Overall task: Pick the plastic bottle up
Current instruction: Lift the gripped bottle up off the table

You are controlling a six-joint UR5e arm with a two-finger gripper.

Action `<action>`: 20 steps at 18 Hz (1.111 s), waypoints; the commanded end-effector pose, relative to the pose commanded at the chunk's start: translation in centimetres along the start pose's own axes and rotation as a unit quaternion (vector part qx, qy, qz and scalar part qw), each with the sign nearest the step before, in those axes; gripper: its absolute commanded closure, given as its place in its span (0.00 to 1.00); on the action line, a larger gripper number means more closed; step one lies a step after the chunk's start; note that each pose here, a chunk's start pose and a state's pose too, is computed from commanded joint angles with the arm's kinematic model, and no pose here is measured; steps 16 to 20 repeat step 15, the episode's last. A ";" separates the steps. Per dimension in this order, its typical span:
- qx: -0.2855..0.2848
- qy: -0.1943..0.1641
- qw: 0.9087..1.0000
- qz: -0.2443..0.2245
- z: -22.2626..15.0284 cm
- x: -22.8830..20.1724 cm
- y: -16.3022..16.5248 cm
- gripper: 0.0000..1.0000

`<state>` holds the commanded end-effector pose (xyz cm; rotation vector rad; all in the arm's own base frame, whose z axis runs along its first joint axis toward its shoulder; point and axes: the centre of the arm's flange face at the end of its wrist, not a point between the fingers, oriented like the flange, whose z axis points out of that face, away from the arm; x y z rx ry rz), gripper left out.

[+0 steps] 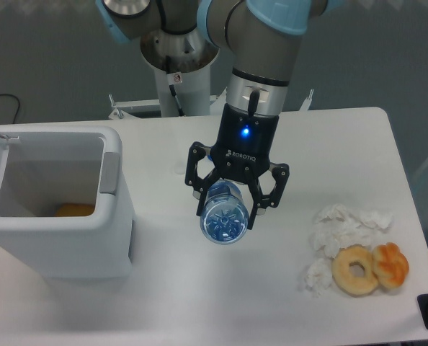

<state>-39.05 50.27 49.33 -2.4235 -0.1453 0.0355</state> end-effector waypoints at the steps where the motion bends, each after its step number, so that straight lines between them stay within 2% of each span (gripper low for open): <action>1: -0.002 0.001 1.000 -0.002 0.2 -0.1 0.2 0.21; 20: -0.009 0.006 1.000 0.001 0.7 0.2 1.2 0.21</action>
